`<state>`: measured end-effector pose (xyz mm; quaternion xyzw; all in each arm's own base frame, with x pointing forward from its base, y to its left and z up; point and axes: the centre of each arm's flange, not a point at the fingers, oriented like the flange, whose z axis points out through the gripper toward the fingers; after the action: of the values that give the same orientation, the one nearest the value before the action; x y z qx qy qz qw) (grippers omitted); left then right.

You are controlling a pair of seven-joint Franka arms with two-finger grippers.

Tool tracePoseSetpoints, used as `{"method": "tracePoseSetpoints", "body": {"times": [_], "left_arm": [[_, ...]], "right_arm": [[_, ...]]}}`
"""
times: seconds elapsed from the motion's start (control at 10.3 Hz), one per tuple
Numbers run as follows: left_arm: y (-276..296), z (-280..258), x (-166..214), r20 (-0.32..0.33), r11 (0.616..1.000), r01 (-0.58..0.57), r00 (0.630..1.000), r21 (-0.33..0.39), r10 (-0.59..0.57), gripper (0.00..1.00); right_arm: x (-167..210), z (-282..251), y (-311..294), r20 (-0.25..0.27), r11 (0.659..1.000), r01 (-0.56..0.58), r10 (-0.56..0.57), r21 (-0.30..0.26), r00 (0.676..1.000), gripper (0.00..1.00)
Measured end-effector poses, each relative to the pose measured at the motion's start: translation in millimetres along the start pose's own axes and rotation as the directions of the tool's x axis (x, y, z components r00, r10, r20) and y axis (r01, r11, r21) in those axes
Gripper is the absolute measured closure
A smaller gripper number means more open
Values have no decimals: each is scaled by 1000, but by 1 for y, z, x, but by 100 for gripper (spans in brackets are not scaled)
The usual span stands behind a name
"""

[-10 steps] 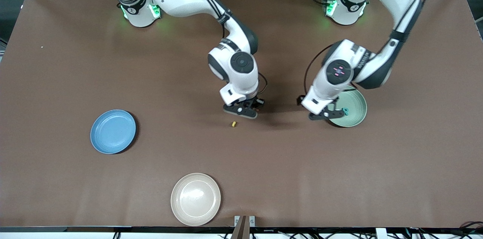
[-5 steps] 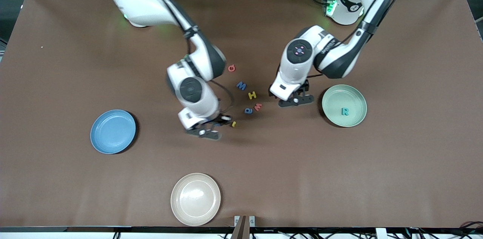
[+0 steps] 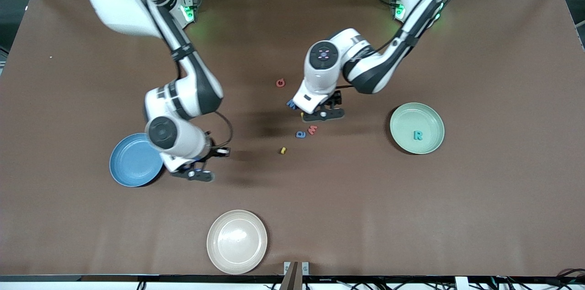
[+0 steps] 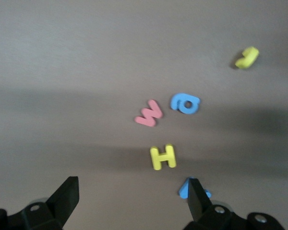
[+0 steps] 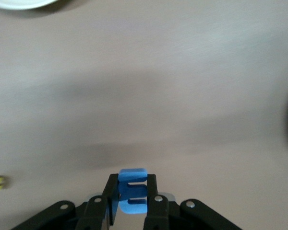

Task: Sort upper and lower case letters into plates
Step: 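Carry the E toward the blue plate while the left gripper reaches the H, then release the E on the blue plate while the left gripper grasps the H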

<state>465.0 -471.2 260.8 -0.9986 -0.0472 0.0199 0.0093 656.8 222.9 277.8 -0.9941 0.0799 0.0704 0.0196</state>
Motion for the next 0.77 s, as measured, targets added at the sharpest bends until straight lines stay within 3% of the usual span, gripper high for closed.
{"method": "tracePoseSetpoints", "body": {"times": [0.39, 0.77], "left_arm": [[10, 40, 0, 22, 999, 22, 1000, 26, -23, 7], [12, 61, 3, 19, 993, 115, 993, -7, -115, 10]], "right_arm": [[13, 0, 57, 3, 990, 61, -61, -130, 998, 73], [23, -3, 100, 25, 983, 129, -126, -133, 992, 73]]}}
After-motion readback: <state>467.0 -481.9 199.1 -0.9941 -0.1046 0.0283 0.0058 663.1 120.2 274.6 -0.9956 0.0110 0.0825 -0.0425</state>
